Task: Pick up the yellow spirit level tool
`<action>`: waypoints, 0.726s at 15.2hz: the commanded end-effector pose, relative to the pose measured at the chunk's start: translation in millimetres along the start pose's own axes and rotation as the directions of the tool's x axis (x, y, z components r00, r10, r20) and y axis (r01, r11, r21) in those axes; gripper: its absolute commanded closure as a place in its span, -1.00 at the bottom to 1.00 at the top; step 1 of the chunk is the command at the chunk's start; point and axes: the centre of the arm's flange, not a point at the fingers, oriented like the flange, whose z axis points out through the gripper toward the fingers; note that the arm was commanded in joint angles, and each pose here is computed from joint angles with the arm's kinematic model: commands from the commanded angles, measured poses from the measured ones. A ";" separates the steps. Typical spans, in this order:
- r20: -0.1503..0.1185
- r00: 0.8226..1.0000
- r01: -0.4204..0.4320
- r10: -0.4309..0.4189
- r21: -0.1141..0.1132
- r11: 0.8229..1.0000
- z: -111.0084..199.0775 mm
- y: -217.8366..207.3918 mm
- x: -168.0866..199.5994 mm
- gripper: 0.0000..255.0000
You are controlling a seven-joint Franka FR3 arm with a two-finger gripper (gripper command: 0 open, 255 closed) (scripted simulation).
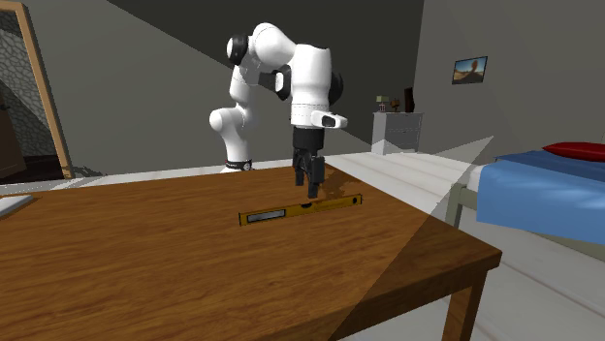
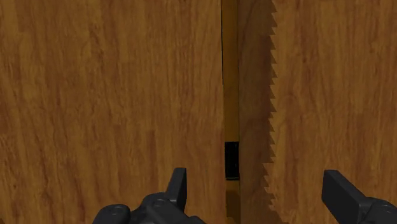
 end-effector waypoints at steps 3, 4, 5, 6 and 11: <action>0.007 0.999 0.032 -0.032 -0.001 0.999 21.0 10.9 4.3 -1.00; 0.007 0.999 0.032 -0.032 -0.001 0.999 26.3 10.9 4.6 -1.00; 0.007 0.999 0.032 -0.032 -0.001 0.999 31.5 10.9 4.9 -1.00; 0.007 0.999 0.032 -0.032 -0.001 0.999 36.8 10.8 5.2 -1.00; 0.007 0.999 0.032 -0.032 -0.001 0.999 50.3 11.3 6.0 1.00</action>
